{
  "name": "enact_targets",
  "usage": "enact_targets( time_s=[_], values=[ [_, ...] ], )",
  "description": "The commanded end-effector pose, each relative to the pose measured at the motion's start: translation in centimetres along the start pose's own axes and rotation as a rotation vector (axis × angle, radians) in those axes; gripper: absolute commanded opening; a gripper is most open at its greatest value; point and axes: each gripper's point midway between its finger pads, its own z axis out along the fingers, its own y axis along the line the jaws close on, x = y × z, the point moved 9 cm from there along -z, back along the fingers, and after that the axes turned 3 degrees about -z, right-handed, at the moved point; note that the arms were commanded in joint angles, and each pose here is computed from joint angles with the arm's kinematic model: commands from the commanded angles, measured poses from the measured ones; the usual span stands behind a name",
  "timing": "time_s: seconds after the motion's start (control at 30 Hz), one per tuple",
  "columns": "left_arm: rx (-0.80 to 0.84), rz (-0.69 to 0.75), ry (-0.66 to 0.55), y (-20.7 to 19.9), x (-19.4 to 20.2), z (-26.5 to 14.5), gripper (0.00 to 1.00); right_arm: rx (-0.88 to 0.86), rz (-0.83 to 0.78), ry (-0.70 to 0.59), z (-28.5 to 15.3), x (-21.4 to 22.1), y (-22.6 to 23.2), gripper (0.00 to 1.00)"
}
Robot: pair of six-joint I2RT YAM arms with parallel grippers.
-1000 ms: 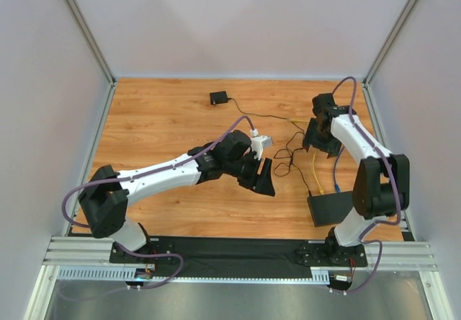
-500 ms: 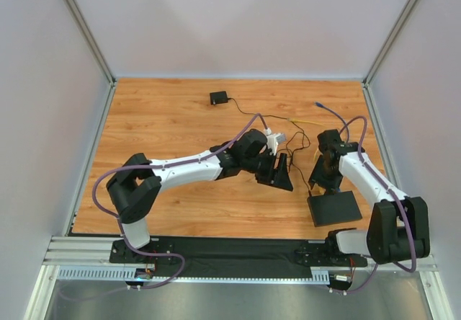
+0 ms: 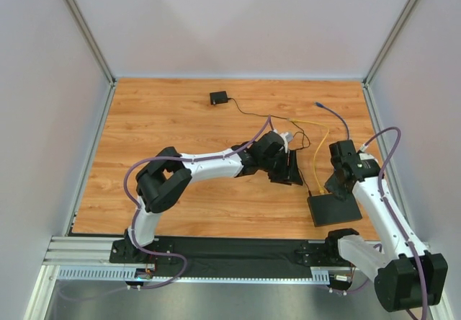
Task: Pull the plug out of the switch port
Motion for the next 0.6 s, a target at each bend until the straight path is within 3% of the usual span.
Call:
enact_targets(
  time_s=[0.0, 0.2, 0.4, 0.57],
  values=[
    [0.015, -0.010, -0.047, -1.7, -0.2, 0.3, 0.57, 0.060, 0.114, -0.050, 0.3, 0.1, -0.8, 0.26],
    [0.004, -0.101, -0.015, -1.3, 0.3, 1.4, 0.56, 0.081, 0.243, -0.071, 1.7, 1.3, -1.7, 0.19],
    [-0.026, -0.284, -0.017, -1.2, 0.8, 2.3, 0.55, 0.058, 0.338, -0.105, 3.2, 1.9, -2.4, 0.17],
    [-0.067, -0.301, -0.031, -1.2, 0.5, 2.7, 0.56, -0.015, 0.344, -0.133, 4.2, 1.6, -2.5, 0.16]
  ],
)
